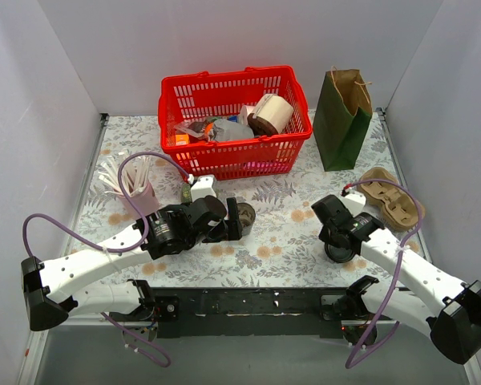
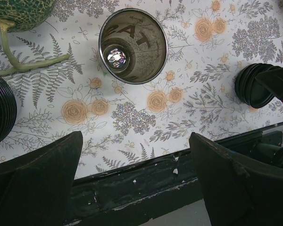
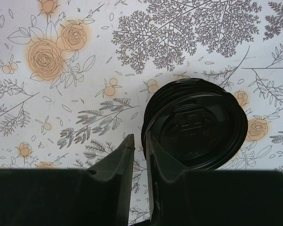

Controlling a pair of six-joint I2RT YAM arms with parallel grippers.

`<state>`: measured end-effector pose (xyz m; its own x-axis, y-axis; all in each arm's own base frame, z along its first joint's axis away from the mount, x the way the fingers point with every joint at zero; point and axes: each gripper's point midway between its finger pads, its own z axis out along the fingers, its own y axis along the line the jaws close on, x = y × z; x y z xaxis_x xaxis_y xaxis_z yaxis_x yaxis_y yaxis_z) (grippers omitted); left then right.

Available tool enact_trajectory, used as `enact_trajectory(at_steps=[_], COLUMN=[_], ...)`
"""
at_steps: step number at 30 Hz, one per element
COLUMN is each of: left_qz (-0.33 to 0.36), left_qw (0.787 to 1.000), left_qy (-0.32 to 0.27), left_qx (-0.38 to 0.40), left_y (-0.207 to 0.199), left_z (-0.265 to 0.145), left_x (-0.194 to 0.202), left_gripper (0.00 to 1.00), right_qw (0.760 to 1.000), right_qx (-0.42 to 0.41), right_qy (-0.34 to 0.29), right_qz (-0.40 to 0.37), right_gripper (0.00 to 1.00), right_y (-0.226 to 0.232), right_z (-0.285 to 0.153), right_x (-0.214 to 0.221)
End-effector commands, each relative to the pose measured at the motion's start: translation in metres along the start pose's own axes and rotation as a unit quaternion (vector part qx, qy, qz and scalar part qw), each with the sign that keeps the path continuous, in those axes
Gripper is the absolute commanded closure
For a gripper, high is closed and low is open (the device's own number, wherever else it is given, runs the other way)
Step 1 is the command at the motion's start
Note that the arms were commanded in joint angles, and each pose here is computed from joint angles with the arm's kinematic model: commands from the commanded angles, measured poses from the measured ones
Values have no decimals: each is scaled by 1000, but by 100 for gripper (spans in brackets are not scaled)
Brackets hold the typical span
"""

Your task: Pack the takeout coffee

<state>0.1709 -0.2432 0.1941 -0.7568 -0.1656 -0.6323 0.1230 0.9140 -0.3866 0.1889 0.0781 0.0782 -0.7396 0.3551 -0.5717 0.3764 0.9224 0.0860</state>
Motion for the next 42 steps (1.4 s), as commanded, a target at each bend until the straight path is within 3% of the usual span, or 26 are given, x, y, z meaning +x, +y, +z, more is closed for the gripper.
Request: enact_trajectory(at_steps=[1, 10, 20, 35, 42], left_qz=[-3, -2, 2, 5, 7], left_qw=[1000, 1000, 1000, 999, 997], left_qy=[-3, -2, -1, 5, 8], left_qx=[1, 2, 5, 32, 77], left_y=[0, -1, -5, -17, -33], left_z=[1, 1, 3, 5, 2], left_x=[-1, -1, -1, 0, 0], left_gripper=[2, 2, 2, 2, 2], right_qw=[1000, 1000, 1000, 998, 993], right_qx=[19, 14, 1, -54, -73], right_qy=[5, 4, -5, -13, 2], right_qz=[0, 5, 10, -27, -93], right_gripper=[75, 79, 99, 99, 99], right_y=[-9, -8, -6, 6, 8], right_z=[5, 10, 0, -28, -27], right_x=[5, 6, -2, -18, -12])
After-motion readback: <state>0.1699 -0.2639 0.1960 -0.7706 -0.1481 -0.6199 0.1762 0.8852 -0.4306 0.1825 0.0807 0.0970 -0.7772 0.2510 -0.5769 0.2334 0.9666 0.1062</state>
